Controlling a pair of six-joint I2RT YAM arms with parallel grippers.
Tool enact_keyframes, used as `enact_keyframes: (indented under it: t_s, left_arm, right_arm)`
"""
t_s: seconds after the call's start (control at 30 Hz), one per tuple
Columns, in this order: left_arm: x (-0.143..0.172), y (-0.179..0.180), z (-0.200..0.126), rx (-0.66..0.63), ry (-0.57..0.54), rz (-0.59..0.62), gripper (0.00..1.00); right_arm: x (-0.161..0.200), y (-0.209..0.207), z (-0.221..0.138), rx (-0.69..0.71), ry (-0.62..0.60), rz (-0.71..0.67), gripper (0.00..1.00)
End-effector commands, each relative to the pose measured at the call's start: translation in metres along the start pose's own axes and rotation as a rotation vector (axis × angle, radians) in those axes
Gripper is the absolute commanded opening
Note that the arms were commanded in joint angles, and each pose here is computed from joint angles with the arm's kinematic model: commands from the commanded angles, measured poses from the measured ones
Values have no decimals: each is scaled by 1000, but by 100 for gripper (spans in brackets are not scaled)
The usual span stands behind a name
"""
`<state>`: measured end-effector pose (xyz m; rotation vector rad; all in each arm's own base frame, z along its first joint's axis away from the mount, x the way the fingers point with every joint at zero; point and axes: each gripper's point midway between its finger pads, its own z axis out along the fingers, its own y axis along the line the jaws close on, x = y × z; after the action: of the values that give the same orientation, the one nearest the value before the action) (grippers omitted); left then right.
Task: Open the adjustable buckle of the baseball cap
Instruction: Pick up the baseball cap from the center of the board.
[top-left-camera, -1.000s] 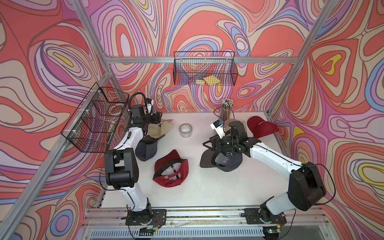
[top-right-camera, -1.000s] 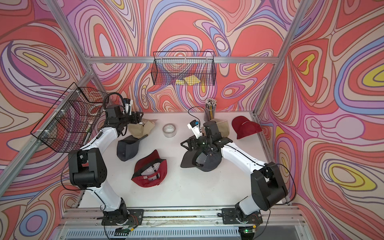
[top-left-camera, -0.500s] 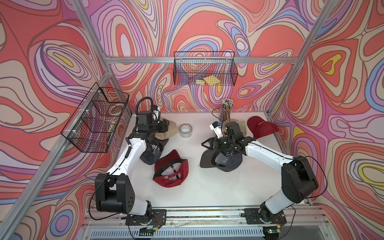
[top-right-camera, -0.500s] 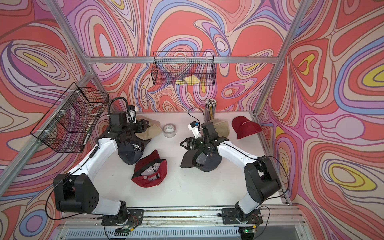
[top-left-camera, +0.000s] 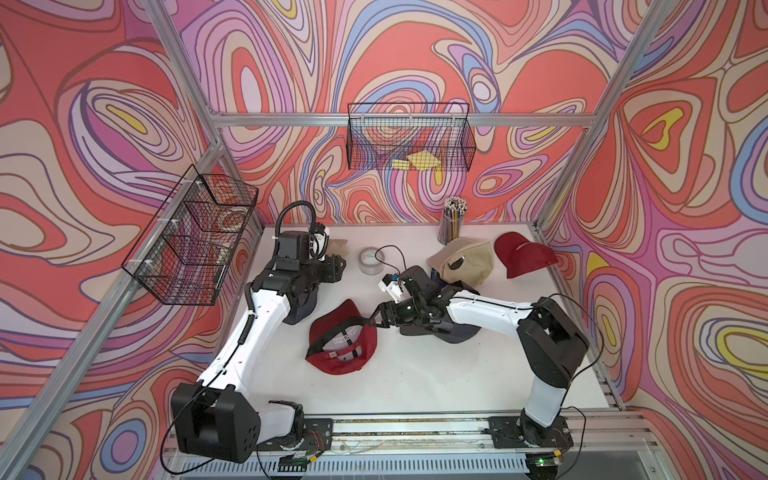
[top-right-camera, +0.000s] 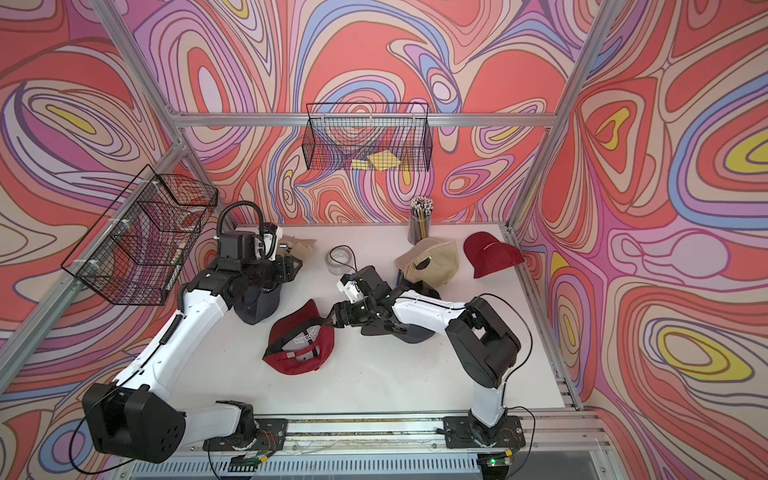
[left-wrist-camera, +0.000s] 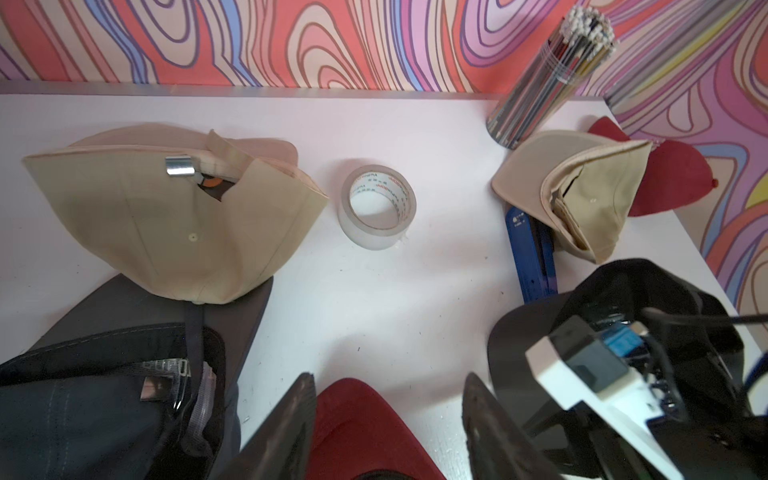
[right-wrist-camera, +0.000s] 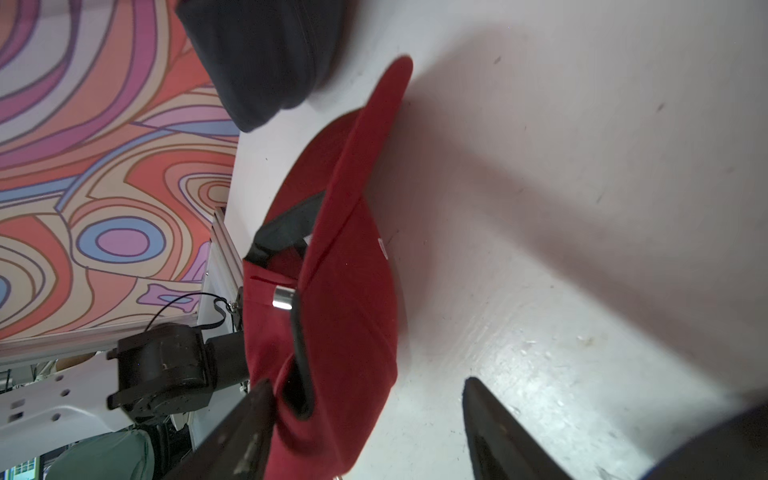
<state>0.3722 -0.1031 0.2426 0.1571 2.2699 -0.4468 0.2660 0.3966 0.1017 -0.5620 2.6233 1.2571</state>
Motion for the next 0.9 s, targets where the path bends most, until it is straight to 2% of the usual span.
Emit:
enact_keyframes:
  t_s: [0.0,0.13,0.2,0.33,0.4,0.53,0.73,0.87]
  left_arm:
    - [17,-2,0,16,52,23,58]
    - [20,-5,0,32,54,27,57]
    - [21,-7,0,41,53,30,57]
    - [22,-11,-1,47,48,46,57]
    - [23,-13,0,51,52,60,58]
    - [25,-24,-1,101,51,98,59]
    - [18,-48,-5,229,6,117,62]
    - [12,-67,-12,333,-35,166,62]
  right_arm:
    - [-4,10,7,5,-7,6,73]
    - [0,6,17,27,8,16,72]
    - [2,5,22,27,14,14,65]
    - [0,7,24,7,3,2,33]
    - [-2,9,21,13,-14,-20,0]
    - [-12,12,1,74,-72,-100,0]
    - [-28,29,-42,163,-143,-302,0]
    - [-40,28,-72,181,-195,-328,0]
